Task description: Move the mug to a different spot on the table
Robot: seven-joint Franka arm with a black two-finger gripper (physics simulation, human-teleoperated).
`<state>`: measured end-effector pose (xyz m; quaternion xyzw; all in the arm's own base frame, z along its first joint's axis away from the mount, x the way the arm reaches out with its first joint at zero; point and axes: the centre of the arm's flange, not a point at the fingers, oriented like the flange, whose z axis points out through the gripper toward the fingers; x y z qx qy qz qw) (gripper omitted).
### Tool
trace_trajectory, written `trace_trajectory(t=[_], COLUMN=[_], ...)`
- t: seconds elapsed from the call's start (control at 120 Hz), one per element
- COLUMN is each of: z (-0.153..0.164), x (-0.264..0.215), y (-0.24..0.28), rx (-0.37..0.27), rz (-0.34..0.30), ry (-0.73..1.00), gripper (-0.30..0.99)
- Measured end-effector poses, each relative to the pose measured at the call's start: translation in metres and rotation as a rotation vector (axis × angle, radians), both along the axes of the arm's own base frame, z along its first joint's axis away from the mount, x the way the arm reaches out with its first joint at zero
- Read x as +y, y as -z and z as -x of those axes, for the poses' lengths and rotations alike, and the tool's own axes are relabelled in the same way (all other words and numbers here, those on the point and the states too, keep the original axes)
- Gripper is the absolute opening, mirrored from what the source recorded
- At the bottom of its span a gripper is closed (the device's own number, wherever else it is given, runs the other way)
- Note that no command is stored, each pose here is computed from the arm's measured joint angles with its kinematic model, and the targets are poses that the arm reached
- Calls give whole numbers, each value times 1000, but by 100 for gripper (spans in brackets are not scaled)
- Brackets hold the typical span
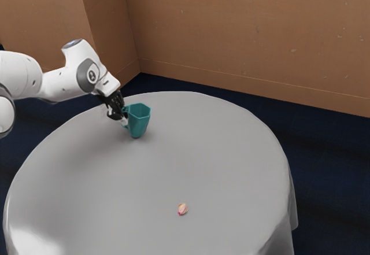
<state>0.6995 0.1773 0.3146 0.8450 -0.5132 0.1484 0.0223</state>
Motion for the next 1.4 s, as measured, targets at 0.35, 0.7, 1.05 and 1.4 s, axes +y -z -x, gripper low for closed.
trace_trajectory(t=[0.35, 0.7, 1.05, 1.4], z=[22, 104, 136, 152], x=[-68, -98, -97, -95], y=[-2, 6, 20, 36], rx=[-54, -86, -124, -142], rz=[197, 218, 195, 223], ry=[-41, -148, -218, -296], gripper=[-3, -6, -5, -2])
